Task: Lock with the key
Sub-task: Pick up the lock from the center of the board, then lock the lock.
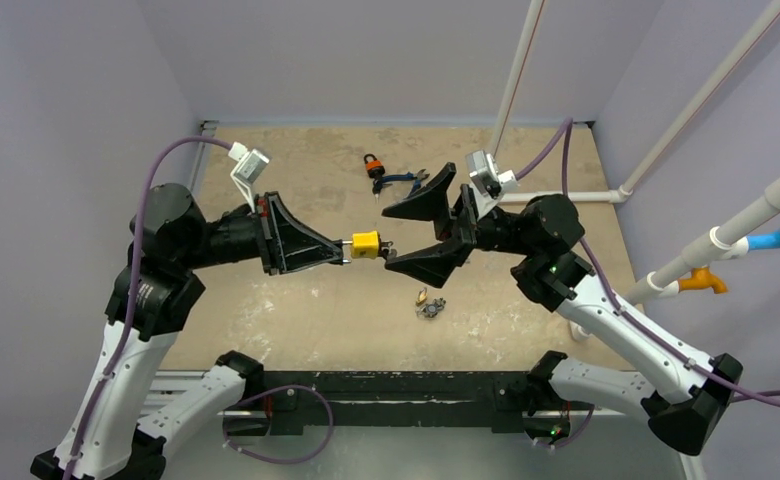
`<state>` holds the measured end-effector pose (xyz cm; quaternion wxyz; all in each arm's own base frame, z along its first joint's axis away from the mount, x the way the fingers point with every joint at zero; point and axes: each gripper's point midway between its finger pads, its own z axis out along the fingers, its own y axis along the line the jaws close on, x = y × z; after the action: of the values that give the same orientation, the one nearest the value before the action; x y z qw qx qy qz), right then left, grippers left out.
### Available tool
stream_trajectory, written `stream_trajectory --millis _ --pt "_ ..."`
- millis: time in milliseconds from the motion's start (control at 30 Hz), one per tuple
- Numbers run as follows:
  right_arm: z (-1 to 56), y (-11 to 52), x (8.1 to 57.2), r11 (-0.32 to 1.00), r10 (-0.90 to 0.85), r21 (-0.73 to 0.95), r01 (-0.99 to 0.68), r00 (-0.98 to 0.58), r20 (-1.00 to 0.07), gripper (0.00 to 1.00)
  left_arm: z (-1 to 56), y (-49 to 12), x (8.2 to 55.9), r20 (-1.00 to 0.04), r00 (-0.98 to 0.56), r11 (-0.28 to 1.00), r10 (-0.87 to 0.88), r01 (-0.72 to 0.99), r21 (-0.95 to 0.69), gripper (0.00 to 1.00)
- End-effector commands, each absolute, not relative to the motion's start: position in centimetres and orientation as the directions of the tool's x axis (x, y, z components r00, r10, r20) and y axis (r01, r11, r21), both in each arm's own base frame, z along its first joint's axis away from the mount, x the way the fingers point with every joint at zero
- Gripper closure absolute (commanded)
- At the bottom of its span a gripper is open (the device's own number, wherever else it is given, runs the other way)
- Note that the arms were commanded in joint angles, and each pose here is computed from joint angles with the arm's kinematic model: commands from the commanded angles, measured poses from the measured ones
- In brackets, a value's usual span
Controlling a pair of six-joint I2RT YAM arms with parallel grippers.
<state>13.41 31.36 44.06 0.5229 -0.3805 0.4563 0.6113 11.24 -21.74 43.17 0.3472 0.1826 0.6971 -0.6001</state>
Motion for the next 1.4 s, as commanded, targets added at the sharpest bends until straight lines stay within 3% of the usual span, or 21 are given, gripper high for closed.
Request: stream_trajectory --millis 0,233,600,667,900,967,1033,1100,1367 --pt "46.1 31.5 11.8 -0.112 0.309 0.102 -0.988 -0.132 -0.942 0.04 48.0 -21.5 8.8 -0.788 -0.582 0.097 -0.2 0.789 -0.607 1.0" --pt "46.6 32.8 11.0 -0.136 0.306 0.1 -0.986 -0.138 -0.942 0.14 47.9 -21.6 8.9 -0.79 -0.581 0.092 -0.193 0.791 -0.605 1.0" --pt "46.1 34.3 10.5 -0.137 0.298 0.134 -0.982 -0.17 -0.939 0.45 47.5 -21.9 9.2 -0.785 -0.588 0.096 -0.193 0.785 -0.612 1.0" --pt "46.2 34.2 10.7 -0.126 0.306 0.144 -0.982 -0.177 -0.936 0.52 47.3 -21.9 9.3 -0.784 -0.591 0.101 -0.191 0.783 -0.614 1.0" --pt "46.2 34.2 11.1 -0.102 0.294 0.201 -0.974 -0.222 -0.929 0.99 45.6 -21.7 9.8 -0.788 -0.595 0.172 -0.158 0.769 -0.615 1.0" --pt "45.9 34.1 10.8 -0.11 0.282 0.219 -0.97 -0.241 -0.929 1.0 44.9 -21.4 10.2 -0.799 -0.583 0.218 -0.145 0.769 -0.6 0.98" --pt "45.7 33.7 10.2 -0.128 0.277 0.237 -0.963 -0.264 -0.924 1.0 44.5 -21.2 10.2 -0.801 -0.583 0.238 -0.137 0.766 -0.597 0.82" --pt "45.6 33.4 10.0 -0.126 0.276 0.249 -0.96 -0.275 -0.921 1.0 44.3 -21.1 10.2 -0.804 -0.579 0.246 -0.136 0.766 -0.594 0.75" --pt "45.2 32.8 9.8 -0.117 0.274 0.288 -0.95 -0.31 -0.91 1.0 44.3 -21.2 10.1 -0.808 -0.575 0.238 -0.13 0.773 -0.588 0.73"
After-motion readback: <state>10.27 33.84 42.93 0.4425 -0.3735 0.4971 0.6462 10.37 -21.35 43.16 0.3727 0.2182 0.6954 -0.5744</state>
